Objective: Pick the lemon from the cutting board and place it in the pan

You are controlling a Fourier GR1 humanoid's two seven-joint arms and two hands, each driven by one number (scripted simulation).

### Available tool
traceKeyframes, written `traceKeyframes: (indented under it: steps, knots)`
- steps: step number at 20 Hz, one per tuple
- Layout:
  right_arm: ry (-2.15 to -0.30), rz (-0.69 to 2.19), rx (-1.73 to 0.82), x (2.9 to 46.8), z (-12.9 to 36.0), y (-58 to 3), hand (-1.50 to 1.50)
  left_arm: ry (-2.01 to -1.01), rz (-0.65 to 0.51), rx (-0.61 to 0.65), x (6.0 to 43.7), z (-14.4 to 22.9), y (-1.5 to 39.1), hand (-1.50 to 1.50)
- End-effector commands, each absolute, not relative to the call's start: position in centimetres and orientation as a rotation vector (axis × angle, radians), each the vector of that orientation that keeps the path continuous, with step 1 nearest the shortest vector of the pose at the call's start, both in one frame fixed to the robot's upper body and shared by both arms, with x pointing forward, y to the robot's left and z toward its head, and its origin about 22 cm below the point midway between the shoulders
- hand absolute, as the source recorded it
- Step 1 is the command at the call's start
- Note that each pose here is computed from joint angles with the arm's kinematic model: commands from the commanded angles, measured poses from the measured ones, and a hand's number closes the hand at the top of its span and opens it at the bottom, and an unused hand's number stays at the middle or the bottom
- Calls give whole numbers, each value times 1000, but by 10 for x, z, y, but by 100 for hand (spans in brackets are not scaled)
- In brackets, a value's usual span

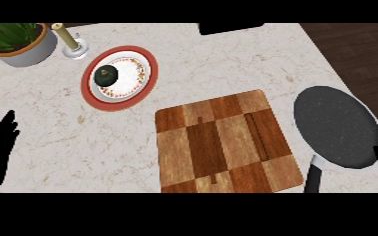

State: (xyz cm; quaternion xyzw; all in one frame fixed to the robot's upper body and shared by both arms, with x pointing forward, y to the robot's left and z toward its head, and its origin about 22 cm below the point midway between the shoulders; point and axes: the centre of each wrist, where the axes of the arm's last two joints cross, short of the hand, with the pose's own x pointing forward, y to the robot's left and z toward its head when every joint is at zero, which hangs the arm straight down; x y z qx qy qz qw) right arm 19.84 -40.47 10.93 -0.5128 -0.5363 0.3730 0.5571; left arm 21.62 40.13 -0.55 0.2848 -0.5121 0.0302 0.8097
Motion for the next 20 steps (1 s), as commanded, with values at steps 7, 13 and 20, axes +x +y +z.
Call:
traceKeyframes:
  steps: [7,13,20]
  knots:
    - [-1453,631,-1150,132,124,-504,150,-1186,-31,546,244,13,376,0]
    - [-1463,493,-1024,125,123,-525,150,-1188,-81,510,260,17,356,0]
    - [-1397,485,-972,178,72,-513,150,-1212,-108,486,260,-2,358,0]
